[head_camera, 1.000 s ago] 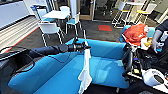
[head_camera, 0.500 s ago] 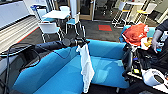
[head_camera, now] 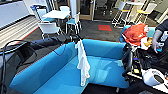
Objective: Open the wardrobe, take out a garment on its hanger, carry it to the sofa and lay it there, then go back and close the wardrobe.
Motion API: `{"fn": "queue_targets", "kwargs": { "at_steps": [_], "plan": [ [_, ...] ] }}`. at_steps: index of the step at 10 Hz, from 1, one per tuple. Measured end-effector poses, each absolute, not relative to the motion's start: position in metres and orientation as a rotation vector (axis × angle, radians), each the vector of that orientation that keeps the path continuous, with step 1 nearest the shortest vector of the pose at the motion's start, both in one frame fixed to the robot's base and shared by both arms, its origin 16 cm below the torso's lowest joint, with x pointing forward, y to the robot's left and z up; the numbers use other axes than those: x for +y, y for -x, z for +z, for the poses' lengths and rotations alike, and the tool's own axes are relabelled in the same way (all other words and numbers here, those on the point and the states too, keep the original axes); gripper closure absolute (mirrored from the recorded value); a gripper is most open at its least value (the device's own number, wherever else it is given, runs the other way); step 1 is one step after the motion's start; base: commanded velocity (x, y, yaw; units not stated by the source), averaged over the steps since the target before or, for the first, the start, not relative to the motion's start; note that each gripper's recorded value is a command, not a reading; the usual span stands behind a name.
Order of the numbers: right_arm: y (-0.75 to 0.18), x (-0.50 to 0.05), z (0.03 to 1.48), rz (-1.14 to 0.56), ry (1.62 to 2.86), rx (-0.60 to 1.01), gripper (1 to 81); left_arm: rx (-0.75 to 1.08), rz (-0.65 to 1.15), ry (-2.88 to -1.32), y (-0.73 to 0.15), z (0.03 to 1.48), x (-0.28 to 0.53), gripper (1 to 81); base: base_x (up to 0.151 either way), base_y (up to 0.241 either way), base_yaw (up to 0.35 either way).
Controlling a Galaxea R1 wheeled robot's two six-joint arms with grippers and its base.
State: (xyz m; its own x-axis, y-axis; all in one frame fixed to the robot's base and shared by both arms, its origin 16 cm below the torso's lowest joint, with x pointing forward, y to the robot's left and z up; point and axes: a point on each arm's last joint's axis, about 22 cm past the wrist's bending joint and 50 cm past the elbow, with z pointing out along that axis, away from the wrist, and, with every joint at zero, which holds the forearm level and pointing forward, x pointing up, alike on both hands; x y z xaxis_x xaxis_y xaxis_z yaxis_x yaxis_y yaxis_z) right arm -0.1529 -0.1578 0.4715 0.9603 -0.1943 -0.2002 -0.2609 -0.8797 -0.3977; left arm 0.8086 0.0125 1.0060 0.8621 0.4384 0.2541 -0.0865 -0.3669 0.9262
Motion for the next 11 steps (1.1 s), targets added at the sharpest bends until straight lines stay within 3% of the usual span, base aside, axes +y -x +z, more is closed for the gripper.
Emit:
{"fn": "queue_targets", "kwargs": {
  "at_steps": [6,11],
  "plan": [
    [0.153,-0.150,0.471,0.214,2.675,0.327,1.0,0.435,0.667,-1.950,-0.822,0.970,0.167,81.1,0.000,0.000,0.000],
    [0.142,-0.147,0.466,0.242,2.660,0.219,1.0,0.548,0.488,-2.060,-0.721,0.842,0.199,81.1,0.000,0.000,0.000]
  ]
}}
